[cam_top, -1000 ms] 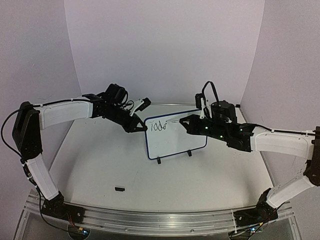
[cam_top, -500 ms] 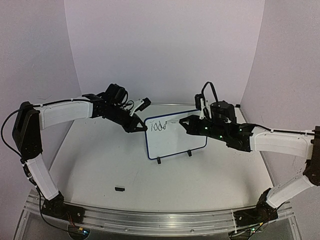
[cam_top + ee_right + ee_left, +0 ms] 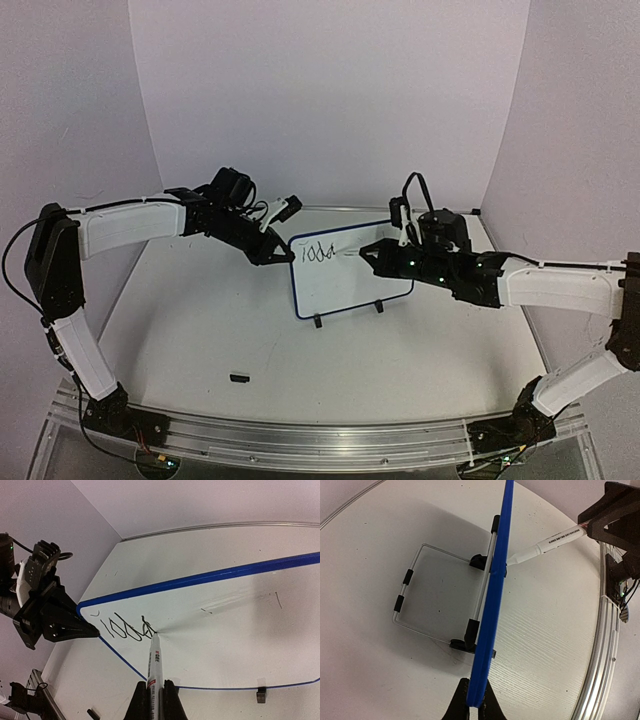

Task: Write a sentence on the whiteboard

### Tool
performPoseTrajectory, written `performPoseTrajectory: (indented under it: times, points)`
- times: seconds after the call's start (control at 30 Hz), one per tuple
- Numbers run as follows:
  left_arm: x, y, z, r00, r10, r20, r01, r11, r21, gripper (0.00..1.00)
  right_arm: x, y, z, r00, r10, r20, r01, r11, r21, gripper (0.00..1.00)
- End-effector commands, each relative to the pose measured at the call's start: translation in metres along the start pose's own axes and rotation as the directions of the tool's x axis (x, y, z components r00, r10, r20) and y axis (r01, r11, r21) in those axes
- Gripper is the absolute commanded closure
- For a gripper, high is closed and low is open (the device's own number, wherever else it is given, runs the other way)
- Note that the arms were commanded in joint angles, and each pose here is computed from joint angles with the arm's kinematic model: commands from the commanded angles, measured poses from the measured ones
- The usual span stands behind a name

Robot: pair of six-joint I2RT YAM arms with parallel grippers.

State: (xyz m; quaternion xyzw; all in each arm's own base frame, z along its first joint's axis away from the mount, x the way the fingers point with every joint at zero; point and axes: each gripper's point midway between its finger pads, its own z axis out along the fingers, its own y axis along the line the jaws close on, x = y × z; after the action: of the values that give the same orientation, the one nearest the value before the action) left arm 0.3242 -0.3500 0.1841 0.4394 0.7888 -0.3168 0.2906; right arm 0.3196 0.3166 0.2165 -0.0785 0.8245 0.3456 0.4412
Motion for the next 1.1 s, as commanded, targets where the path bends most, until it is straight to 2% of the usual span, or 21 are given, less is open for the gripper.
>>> performPoseTrajectory:
  times: [0.0, 0.43, 0.77, 1.07]
  points:
    - [0.001, 0.004, 0.002, 0.999, 0.028, -0.028, -0.029, 0.999, -0.037, 1.0, 0.0, -0.007, 0.001, 1.0, 0.011, 0.01, -0.011, 1.0, 0.023, 1.0]
    - [0.001, 0.004, 0.002, 0.999, 0.031, -0.03, -0.032, 0.999, -0.04, 1.0, -0.013, -0.006, -0.007, 0.999, -0.002, 0.05, 0.0, 0.999, 0.04, 1.0]
    - [-0.001, 0.004, 0.0, 0.999, 0.032, -0.027, -0.034, 0.998, -0.044, 1.0, -0.031, 0.01, -0.029, 0.995, 0.002, 0.098, 0.0, 1.0, -0.019, 1.0]
    - [0.0, 0.004, 0.001, 0.999, 0.033, -0.028, -0.034, 0.998, -0.044, 1.0, -0.027, 0.008, -0.018, 0.997, -0.007, 0.077, 0.008, 1.0, -0.01, 1.0]
